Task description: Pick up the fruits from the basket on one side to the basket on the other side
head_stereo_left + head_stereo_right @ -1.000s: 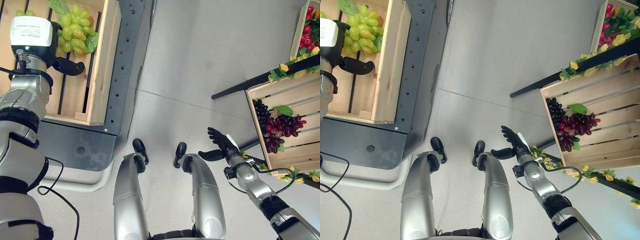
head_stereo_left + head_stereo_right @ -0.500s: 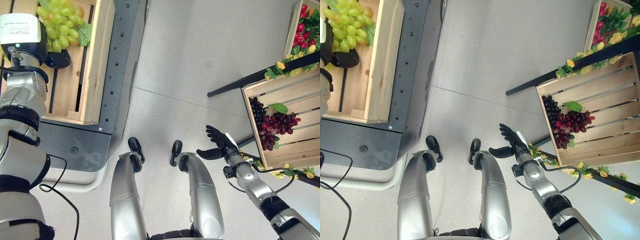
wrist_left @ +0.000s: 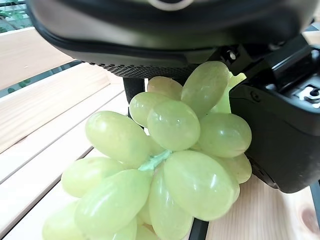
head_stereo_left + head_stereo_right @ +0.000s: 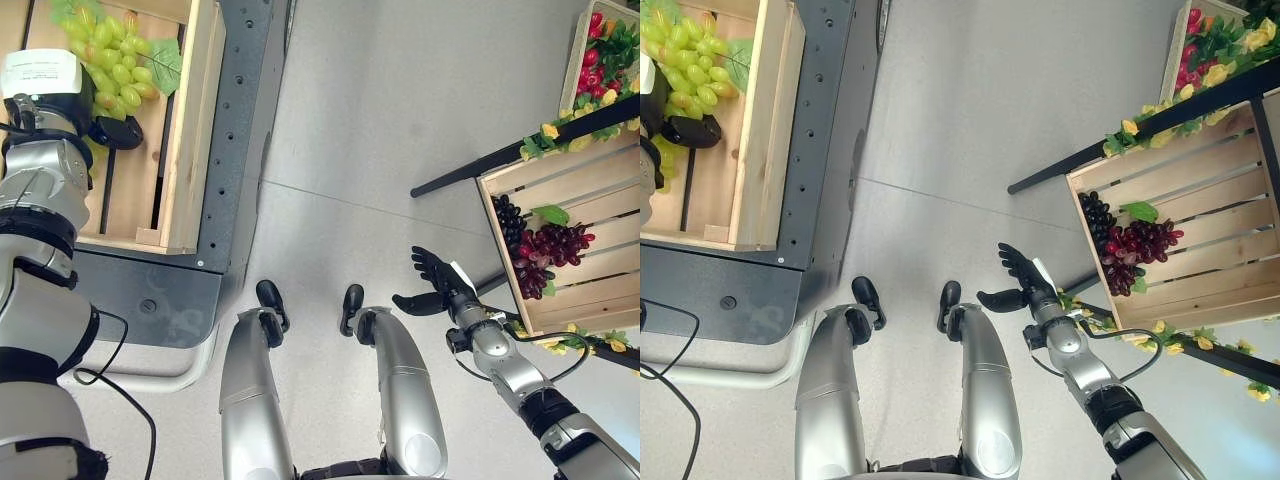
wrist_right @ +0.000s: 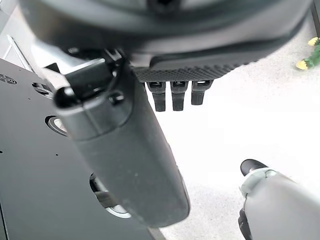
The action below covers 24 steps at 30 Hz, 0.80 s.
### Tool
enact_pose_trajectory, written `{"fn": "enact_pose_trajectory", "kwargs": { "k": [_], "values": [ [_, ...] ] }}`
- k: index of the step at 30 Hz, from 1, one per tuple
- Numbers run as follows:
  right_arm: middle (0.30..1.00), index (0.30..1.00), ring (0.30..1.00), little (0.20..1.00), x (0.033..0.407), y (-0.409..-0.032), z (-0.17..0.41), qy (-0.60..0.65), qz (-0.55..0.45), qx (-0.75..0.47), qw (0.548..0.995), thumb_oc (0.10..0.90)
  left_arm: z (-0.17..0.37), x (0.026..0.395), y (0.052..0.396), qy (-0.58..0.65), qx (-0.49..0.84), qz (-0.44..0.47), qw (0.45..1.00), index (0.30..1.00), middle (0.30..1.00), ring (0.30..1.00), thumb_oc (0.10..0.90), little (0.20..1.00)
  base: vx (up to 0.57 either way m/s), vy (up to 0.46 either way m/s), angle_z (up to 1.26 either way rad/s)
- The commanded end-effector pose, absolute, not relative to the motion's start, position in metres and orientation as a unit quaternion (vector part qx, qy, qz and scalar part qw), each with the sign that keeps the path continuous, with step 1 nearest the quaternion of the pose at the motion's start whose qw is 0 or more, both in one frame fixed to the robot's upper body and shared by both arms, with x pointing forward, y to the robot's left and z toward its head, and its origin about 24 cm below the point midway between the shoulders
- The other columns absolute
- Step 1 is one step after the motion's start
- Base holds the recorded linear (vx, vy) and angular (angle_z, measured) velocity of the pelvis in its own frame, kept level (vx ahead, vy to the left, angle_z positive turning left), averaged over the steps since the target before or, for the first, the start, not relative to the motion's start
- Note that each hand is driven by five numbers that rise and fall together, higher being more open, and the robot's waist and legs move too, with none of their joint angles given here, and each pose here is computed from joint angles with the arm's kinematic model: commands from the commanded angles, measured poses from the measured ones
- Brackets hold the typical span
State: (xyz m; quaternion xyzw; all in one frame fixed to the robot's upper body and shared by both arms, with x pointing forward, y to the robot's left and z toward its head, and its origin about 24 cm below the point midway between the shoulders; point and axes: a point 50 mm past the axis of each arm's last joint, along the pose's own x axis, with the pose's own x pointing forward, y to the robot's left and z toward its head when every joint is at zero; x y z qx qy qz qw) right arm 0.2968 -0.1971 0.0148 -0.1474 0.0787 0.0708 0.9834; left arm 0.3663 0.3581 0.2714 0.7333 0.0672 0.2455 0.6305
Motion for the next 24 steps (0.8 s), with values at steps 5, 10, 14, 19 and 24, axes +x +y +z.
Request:
{"fn": "enact_pose_trajectory", "kwargs": {
  "k": [5, 10, 14, 19, 24],
  "values": [
    [0.9, 0.9, 0.9, 0.9, 0.286, -0.21, 0.023, 0.035, 0.047, -0.104, 0.993, 0.8, 0.281, 0.358, 0.356, -0.079, 0.559, 0.3, 0.769, 0.3, 0.3, 0.3, 0.4, 0.3, 0.0, -0.065, -0.01],
    [0.9, 0.9, 0.9, 0.9, 0.277, -0.199, 0.012, 0.044, 0.045, -0.089, 0.994, 0.8, 0.271, 0.356, 0.339, -0.161, 0.413, 0.266, 0.856, 0.3, 0.3, 0.3, 0.4, 0.3, 0.0, -0.066, 0.03],
    [0.9, 0.9, 0.9, 0.9, 0.273, -0.199, 0.007, 0.051, 0.042, -0.085, 0.994, 0.8, 0.265, 0.353, 0.332, -0.187, 0.372, 0.254, 0.873, 0.3, 0.3, 0.3, 0.4, 0.3, 0.0, -0.053, -0.01],
    [0.9, 0.9, 0.9, 0.9, 0.268, -0.203, 0.003, 0.056, 0.03, -0.074, 0.995, 0.8, 0.257, 0.347, 0.329, -0.196, 0.424, 0.25, 0.848, 0.3, 0.3, 0.3, 0.4, 0.3, -0.01, -0.068, 0.0],
    [0.9, 0.9, 0.9, 0.9, 0.262, -0.208, -0.003, 0.062, 0.019, -0.074, 0.995, 0.8, 0.251, 0.337, 0.336, -0.186, 0.502, 0.23, 0.813, 0.3, 0.3, 0.3, 0.4, 0.3, 0.0, -0.066, 0.01]
  ]
}}
